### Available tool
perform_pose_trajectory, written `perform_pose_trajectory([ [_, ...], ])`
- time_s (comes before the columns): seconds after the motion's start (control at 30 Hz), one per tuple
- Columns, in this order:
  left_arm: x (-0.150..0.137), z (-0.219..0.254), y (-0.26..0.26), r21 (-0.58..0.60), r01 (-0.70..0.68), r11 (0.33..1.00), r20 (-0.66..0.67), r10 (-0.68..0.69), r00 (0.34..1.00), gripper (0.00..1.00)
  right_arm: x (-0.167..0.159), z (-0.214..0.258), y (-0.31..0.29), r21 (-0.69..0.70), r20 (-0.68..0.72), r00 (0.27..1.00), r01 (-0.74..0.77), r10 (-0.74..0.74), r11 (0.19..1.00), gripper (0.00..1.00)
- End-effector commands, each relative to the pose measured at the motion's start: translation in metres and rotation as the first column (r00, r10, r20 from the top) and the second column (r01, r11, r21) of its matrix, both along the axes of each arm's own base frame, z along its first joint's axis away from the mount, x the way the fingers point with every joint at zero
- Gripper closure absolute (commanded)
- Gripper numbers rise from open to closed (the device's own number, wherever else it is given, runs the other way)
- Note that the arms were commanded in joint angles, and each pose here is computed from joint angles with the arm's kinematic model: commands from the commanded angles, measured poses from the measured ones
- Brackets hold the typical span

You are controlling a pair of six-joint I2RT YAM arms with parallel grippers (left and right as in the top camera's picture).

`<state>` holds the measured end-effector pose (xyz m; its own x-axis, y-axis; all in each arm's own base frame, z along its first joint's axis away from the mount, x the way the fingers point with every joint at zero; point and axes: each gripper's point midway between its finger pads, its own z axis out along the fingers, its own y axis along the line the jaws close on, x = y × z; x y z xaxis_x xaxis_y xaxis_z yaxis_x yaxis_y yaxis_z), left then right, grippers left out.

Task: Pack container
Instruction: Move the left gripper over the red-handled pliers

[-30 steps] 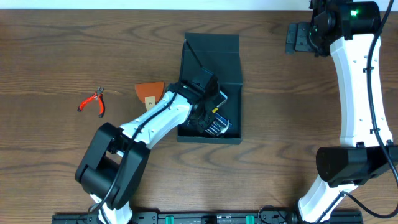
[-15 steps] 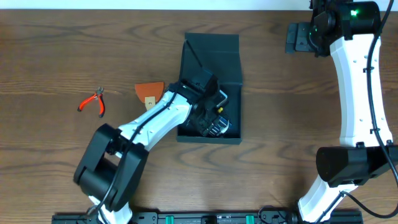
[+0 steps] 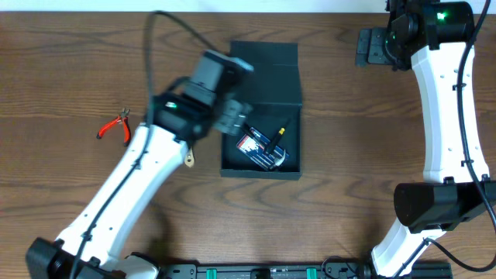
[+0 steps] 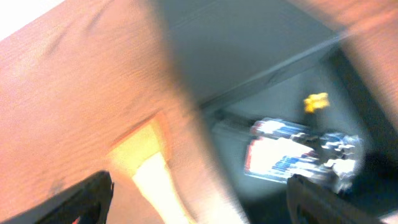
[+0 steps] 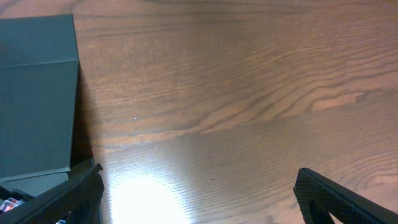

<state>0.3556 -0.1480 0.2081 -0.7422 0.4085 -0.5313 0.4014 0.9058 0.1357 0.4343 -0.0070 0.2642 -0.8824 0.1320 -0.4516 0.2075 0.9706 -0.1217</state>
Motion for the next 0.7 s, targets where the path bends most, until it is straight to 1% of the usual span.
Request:
perform_pose_trajectory([
  [0.0,0.003,-0.002,0.082,0.064,-0.349,0.935,-0.017,0.351,0.936,0.12,0.0,0.007,-0.002,0.009,0.023,1.0,0.02,-0.02,1.0,0.01],
  [0.1,-0.009,-0.016,0.138,0.131,-0.496,0.858,-0.075,0.508,0.858,0.12,0.0,0.007,-0.002,0.009,0.023,1.0,0.02,-0.02,1.0,0.01],
  [0.17,-0.016,-0.026,0.172,0.156,-0.571,0.806,-0.107,0.589,0.801,0.12,0.0,0.007,-0.002,0.009,0.023,1.0,0.02,-0.02,1.0,0.01],
  [0.27,-0.022,-0.042,0.209,0.151,-0.656,0.74,-0.146,0.673,0.725,0.12,0.0,0.007,-0.002,0.009,0.023,1.0,0.02,-0.02,1.0,0.01],
  [0.33,-0.023,-0.056,0.222,0.127,-0.683,0.719,-0.186,0.694,0.696,0.12,0.0,0.007,-0.002,0.009,0.023,1.0,0.02,-0.02,1.0,0.01],
  [0.43,-0.017,-0.08,0.227,0.083,-0.679,0.729,-0.264,0.673,0.691,0.14,0.0,0.007,-0.002,0.009,0.023,1.0,0.02,-0.02,1.0,0.01],
  [0.5,-0.011,-0.095,0.229,0.077,-0.669,0.74,-0.294,0.658,0.694,0.16,0.0,0.007,-0.002,0.009,0.023,1.0,0.02,-0.02,1.0,0.01],
  [0.57,-0.006,-0.112,0.23,0.096,-0.652,0.752,-0.319,0.644,0.695,0.16,0.0,0.007,-0.002,0.009,0.023,1.0,0.02,-0.02,1.0,0.01],
  [0.67,-0.005,-0.139,0.229,0.132,-0.635,0.761,-0.373,0.632,0.68,0.16,0.0,0.007,-0.002,0.009,0.023,1.0,0.02,-0.02,1.0,0.01],
])
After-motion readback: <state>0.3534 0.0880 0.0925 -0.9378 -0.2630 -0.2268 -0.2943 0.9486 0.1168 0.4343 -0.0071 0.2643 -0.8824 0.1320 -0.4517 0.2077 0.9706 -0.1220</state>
